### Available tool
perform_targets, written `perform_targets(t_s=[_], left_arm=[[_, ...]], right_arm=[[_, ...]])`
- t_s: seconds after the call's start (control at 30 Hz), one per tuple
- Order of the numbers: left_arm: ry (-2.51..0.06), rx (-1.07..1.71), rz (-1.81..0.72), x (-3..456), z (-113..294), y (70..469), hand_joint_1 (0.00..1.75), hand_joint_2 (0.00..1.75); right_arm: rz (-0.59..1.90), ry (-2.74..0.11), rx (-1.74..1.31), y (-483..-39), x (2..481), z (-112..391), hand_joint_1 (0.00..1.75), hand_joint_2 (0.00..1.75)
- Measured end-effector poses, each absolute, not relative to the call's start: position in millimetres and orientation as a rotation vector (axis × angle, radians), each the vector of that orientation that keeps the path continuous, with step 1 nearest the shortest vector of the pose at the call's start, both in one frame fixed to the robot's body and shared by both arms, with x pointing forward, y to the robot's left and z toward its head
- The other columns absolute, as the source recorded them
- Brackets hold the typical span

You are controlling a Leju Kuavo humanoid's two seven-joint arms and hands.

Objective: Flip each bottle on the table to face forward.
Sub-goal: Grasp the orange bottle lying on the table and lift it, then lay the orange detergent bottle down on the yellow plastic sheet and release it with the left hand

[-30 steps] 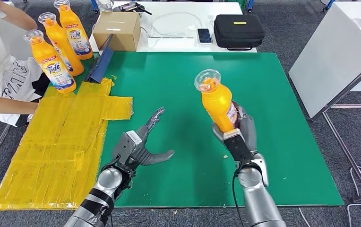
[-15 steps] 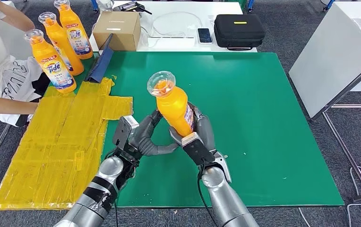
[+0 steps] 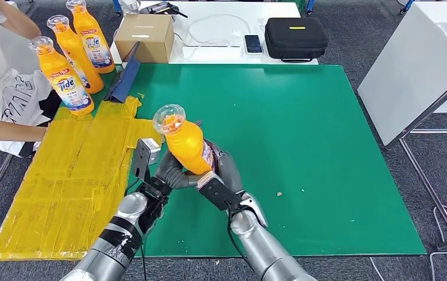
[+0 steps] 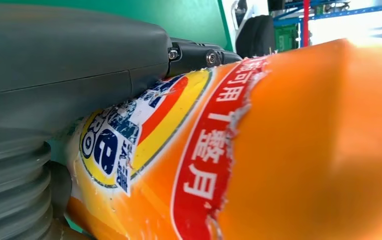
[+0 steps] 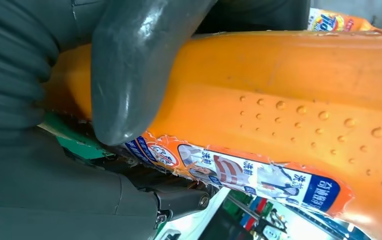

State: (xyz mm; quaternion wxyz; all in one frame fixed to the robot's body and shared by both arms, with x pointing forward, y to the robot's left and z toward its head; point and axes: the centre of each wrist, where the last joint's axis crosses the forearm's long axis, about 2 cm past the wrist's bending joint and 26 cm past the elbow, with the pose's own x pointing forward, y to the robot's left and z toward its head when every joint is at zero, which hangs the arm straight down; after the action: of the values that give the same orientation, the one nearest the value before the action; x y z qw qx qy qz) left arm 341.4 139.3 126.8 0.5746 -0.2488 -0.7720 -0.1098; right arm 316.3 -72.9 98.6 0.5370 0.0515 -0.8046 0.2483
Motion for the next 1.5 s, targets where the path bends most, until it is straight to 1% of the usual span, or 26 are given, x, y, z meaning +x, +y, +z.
perform_targets(t_s=[1.5], left_arm=[[-1.834, -0.519, -0.242, 338, 126, 144, 0.00, 1.75]], right_arm=[[0.616, -1.851, 0.114, -75, 312, 83, 1.75, 1.75]])
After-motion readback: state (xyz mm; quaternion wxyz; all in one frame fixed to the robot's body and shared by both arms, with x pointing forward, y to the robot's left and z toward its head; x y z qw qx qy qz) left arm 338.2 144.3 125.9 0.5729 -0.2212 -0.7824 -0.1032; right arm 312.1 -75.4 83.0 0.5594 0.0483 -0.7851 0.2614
